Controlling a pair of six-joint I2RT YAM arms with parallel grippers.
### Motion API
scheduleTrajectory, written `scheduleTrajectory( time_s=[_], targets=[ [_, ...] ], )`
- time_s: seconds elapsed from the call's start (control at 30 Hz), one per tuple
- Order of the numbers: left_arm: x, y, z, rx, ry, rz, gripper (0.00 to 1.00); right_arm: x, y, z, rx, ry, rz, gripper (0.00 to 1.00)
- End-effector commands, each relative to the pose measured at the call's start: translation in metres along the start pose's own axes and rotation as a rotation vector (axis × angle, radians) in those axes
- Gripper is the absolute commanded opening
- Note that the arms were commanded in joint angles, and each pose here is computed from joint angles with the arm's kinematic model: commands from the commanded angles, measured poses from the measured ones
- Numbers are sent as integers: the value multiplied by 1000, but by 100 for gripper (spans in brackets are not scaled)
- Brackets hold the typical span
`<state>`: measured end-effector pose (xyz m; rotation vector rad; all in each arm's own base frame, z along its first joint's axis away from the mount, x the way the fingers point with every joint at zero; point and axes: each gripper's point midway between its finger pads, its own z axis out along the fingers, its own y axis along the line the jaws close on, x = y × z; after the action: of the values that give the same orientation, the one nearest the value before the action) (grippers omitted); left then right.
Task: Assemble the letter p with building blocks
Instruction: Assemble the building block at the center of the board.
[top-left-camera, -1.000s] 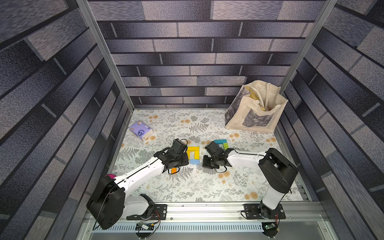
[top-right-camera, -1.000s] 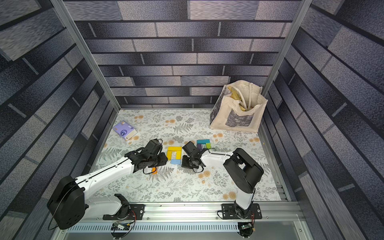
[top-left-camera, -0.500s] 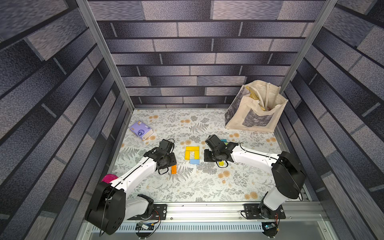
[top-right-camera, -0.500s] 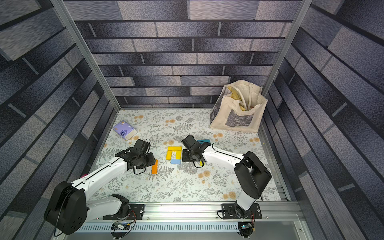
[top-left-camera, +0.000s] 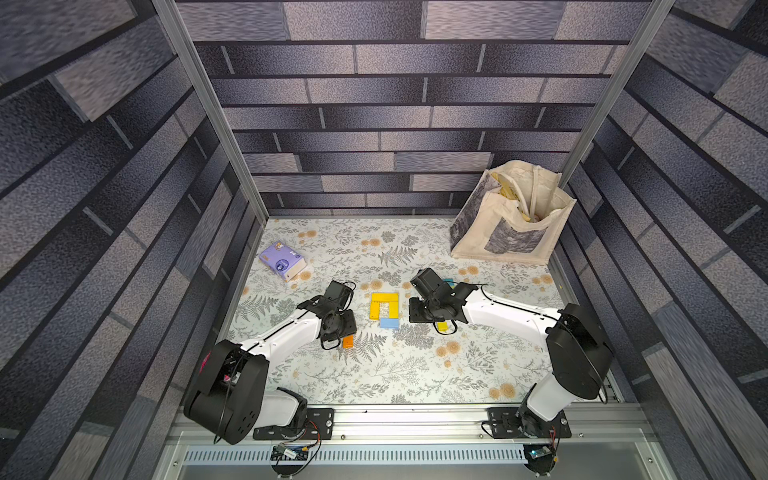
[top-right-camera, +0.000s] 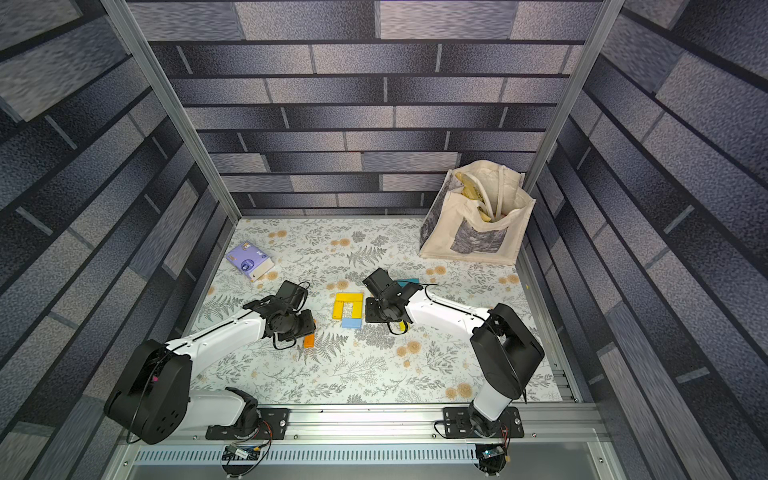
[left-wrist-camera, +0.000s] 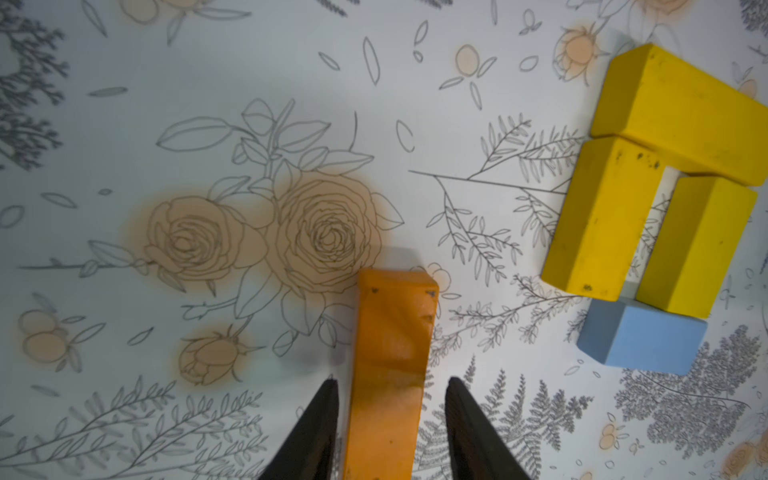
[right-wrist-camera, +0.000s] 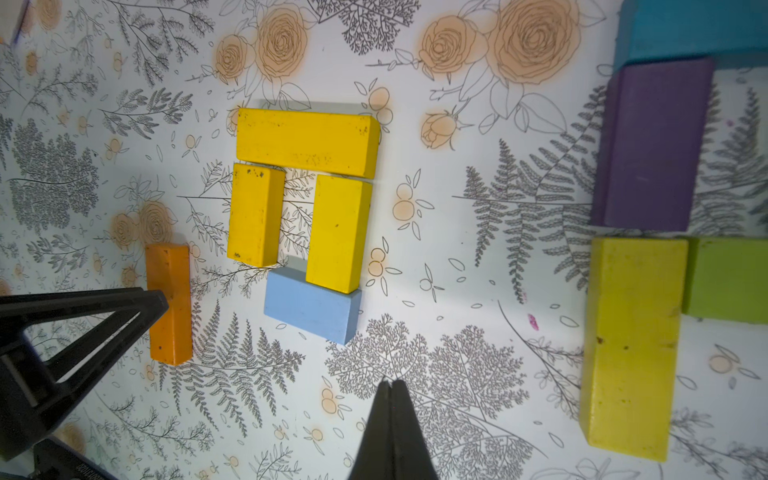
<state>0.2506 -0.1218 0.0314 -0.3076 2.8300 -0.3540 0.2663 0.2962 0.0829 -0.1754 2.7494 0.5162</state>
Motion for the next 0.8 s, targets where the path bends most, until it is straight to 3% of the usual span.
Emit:
scheduleTrajectory(
  time_s=[0.0, 0.1, 0.23, 0.37, 0.77],
  targets=[
    [8, 2, 8, -8, 34, 26, 44, -3, -4, 0, 21, 0, -9, 2],
    [12, 3, 11, -26, 49, 33, 42, -1, -6, 2, 23, 5, -6, 2],
    [14, 0, 10, -27, 56, 43, 25, 2, -8, 5, 28, 12, -3, 3],
    [12, -5, 5, -27, 42, 53, 17, 4, -11, 6, 33, 12, -3, 3],
    [9, -47, -24, 57, -14, 119, 17, 12, -22, 4, 52, 11, 6, 3]
  ],
)
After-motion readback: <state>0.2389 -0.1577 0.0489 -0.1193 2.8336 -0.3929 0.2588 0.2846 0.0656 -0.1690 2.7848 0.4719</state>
